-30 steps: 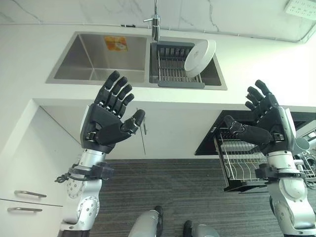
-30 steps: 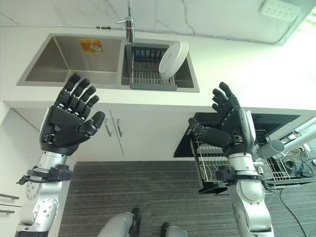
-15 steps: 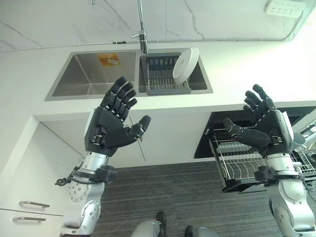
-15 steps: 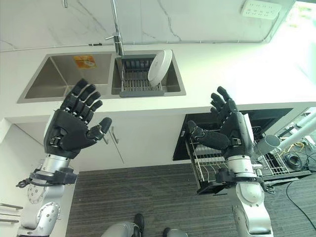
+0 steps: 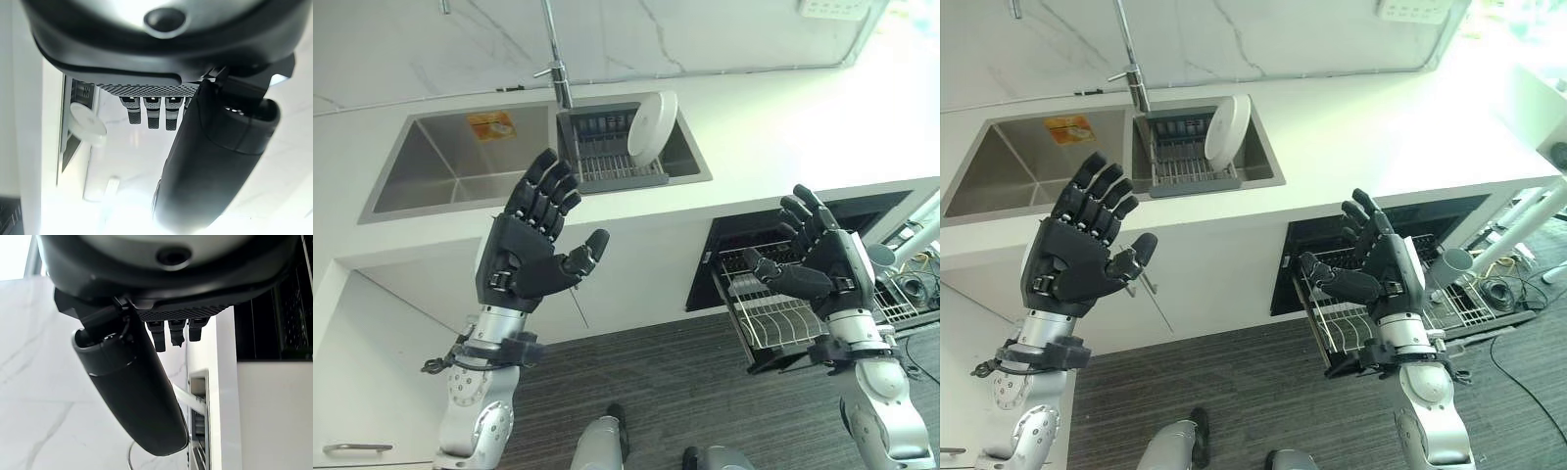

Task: Place the dishes in the dishwasher.

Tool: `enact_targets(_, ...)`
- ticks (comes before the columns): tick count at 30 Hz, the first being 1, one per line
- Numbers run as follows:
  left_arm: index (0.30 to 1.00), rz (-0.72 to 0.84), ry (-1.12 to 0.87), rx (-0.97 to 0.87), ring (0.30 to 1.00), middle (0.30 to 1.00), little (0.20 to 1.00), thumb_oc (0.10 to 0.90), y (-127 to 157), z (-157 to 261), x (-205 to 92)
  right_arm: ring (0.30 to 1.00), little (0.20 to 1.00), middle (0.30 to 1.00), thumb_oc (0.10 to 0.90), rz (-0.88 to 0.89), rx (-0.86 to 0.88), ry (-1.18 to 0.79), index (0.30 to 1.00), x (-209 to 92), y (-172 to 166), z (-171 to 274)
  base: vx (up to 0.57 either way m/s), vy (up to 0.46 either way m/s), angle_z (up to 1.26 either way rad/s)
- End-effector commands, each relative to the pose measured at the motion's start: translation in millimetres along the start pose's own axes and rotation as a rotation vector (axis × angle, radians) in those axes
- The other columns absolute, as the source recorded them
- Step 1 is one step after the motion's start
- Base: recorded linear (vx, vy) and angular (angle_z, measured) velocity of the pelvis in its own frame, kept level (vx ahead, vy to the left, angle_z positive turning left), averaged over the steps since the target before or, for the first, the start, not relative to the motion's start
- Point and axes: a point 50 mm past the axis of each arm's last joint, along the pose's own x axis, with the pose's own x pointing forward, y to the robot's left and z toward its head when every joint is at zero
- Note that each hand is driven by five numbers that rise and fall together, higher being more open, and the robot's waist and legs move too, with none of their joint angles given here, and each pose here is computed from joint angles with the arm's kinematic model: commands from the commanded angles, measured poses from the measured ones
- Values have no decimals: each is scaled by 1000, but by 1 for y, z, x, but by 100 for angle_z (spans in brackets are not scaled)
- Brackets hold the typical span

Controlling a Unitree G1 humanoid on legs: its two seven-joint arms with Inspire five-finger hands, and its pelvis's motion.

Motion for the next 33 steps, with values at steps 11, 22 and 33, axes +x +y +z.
enact_targets(11, 900, -313, -334, 98, 900, 900, 900, 800, -30, 63, 20, 900, 900, 900, 800, -92, -31, -338, 900, 7, -9, 64, 188, 109, 15)
enact_targets(22, 900, -427, -350, 146, 900, 900, 900, 800, -42, 70, 30, 900, 900, 900, 800, -70, 30, -473, 900, 12, 13, 73, 205, 187, 9)
enact_targets(33, 900, -276, -258, 175, 900, 900, 900, 800, -30, 52, 28, 900, 900, 900, 800, 102, 89, -458, 900, 15, 2, 78, 213, -250, 15)
